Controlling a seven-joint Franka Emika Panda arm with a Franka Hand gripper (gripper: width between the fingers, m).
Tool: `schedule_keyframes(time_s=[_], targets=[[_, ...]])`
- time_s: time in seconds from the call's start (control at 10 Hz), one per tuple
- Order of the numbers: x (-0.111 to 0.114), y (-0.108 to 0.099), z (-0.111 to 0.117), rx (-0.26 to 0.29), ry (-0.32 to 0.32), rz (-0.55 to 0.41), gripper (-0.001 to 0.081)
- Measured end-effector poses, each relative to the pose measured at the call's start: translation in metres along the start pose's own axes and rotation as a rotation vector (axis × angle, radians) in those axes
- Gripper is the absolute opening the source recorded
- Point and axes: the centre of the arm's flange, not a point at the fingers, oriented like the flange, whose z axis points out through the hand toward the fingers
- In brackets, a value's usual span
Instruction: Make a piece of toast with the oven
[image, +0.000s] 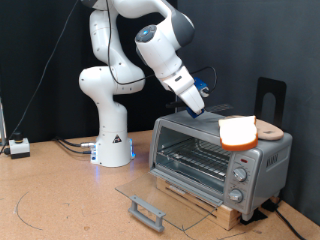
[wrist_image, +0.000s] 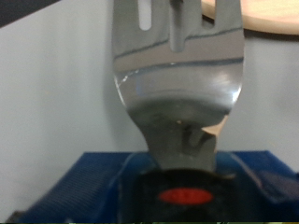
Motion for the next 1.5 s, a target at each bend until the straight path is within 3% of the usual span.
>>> schedule_keyframes(time_s=[0.2, 0.4, 0.7, 0.9, 1.0, 1.3, 1.5], targets=[[-0.009, 0.023, -0.021, 0.0, 0.047, 0.02, 0.0424], [-0.022, 0.044, -0.041, -0.026, 0.053, 0.036, 0.0424], [-0.046, 0.08, -0.066, -0.147, -0.001, 0.096, 0.0424], [-0.055, 0.11, -0.078, -0.276, 0.041, 0.168, 0.0424], [-0.056, 0.12, -0.076, -0.308, 0.052, 0.188, 0.0424], [-0.056, 0.121, -0.07, -0.282, 0.018, 0.169, 0.0424], [-0.04, 0.131, -0.065, -0.294, 0.023, 0.18, 0.0424]])
